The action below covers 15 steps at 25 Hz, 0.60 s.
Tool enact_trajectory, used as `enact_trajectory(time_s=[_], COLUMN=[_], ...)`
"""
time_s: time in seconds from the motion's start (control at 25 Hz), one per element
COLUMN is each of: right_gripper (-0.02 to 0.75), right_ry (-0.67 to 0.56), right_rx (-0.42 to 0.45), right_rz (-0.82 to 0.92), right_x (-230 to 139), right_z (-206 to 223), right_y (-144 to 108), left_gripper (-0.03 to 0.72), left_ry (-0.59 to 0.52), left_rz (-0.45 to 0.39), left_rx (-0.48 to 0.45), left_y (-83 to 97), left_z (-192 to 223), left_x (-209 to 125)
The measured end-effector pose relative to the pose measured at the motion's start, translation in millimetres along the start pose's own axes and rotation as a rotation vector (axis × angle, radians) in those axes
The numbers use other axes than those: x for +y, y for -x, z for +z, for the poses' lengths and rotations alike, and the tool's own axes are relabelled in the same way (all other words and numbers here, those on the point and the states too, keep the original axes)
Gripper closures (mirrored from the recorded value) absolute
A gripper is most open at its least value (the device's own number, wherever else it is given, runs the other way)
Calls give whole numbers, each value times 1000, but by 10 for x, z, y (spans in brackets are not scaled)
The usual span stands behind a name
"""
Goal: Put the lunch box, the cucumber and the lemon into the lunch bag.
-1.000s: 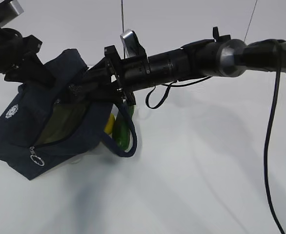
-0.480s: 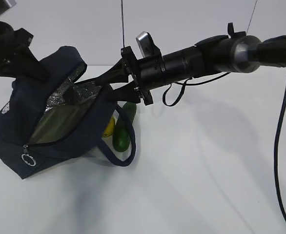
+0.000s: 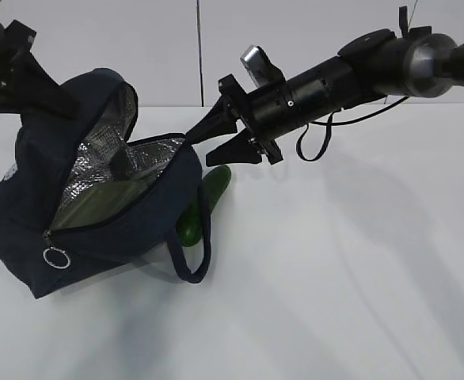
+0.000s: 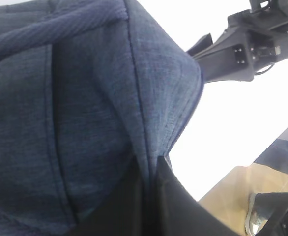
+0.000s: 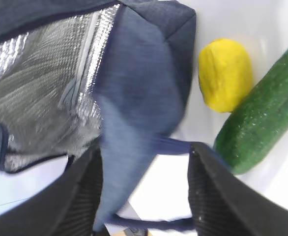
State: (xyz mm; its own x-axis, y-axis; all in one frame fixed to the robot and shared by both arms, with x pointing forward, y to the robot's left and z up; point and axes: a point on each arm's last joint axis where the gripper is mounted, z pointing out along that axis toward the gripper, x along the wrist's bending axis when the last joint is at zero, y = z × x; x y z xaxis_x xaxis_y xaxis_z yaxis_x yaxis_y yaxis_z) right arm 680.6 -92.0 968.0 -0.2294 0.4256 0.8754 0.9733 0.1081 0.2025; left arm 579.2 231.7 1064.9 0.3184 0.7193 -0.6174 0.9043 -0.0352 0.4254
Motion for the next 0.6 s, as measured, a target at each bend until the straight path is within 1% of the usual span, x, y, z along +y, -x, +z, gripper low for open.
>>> enact_trajectory(time_s=[0.08, 0.16, 0.36, 0.48, 0.6], right_gripper=[321, 321, 321, 321, 321], right_ry=[-6, -4, 10, 14, 10], right_rx=[-35, -50, -72, -134, -198], right_rz=[-5, -9, -17, -16, -4], right_x=[-4, -1, 10, 6, -1], right_z=[-32, -77, -183, -236, -265], right_y=[11, -13, -97, -121, -87], left_gripper=[693, 693, 693, 693, 693], left_ry=[7, 16, 27, 39, 34], left_rz=[-5, -13, -32, -44, -40], left_rx=[2, 7, 72, 95, 113], left_y=[-21, -60, -263, -341, -372], left_z=[-21, -63, -212, -284, -301], left_x=[5, 10, 4, 2, -5])
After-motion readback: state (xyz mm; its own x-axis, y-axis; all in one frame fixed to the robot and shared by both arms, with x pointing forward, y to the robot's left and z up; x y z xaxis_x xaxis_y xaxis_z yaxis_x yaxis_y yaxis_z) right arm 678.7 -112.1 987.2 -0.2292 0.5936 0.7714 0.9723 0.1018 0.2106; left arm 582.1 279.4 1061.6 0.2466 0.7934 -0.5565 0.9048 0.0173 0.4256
